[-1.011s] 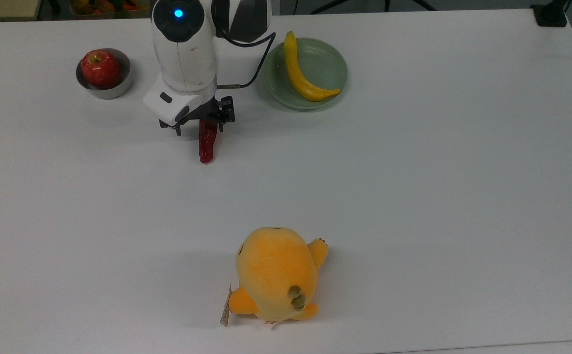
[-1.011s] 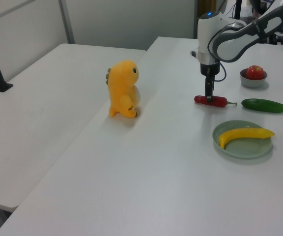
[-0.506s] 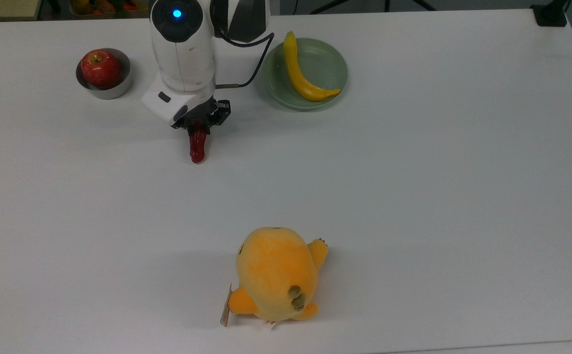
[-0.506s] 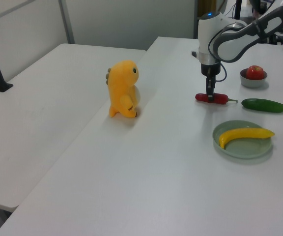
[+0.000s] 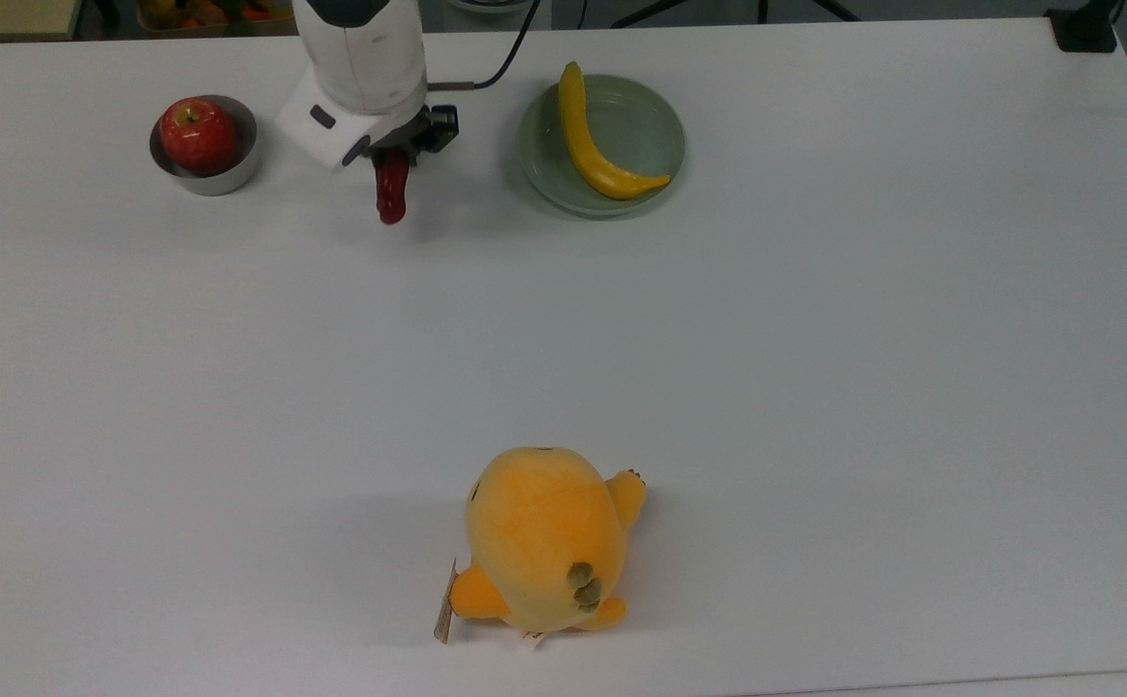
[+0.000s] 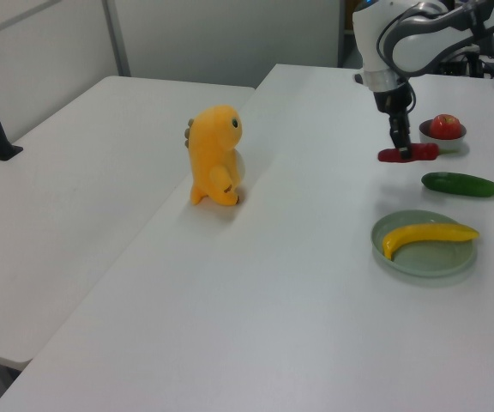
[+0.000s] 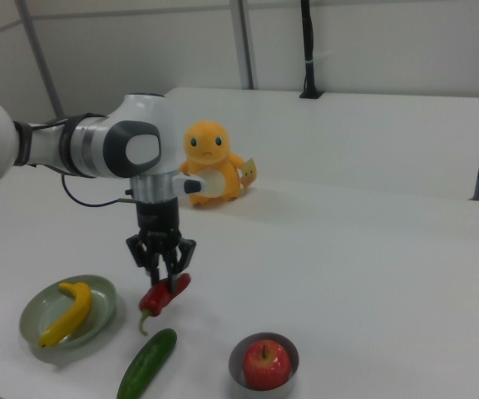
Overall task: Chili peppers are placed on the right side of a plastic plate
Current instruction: 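Lift the chili and carry it beside the green plate, lowering it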
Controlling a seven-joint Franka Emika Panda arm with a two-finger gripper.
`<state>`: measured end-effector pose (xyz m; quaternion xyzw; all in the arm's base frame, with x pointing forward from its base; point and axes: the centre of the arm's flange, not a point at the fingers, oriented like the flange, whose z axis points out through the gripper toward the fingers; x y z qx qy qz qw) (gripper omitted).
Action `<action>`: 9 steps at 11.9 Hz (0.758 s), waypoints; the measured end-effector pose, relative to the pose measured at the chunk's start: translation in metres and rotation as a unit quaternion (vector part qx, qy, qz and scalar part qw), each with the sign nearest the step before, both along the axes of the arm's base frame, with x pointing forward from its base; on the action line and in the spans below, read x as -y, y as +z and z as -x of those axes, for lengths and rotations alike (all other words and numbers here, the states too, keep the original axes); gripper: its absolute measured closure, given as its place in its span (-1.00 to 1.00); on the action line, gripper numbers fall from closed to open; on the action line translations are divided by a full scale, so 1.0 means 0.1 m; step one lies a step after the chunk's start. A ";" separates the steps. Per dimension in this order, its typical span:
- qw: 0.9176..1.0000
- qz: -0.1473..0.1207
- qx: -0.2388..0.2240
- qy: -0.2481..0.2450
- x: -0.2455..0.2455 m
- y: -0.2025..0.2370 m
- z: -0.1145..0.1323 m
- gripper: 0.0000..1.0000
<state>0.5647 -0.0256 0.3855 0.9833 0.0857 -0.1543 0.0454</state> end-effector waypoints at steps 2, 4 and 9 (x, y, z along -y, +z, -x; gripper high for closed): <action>0.999 0.003 -0.053 0.012 -0.19 -0.05 0.16 0.30; 0.997 0.009 -0.070 0.014 -0.40 -0.17 0.25 0.30; 0.995 -0.001 -0.096 0.027 -0.69 -0.40 0.43 0.30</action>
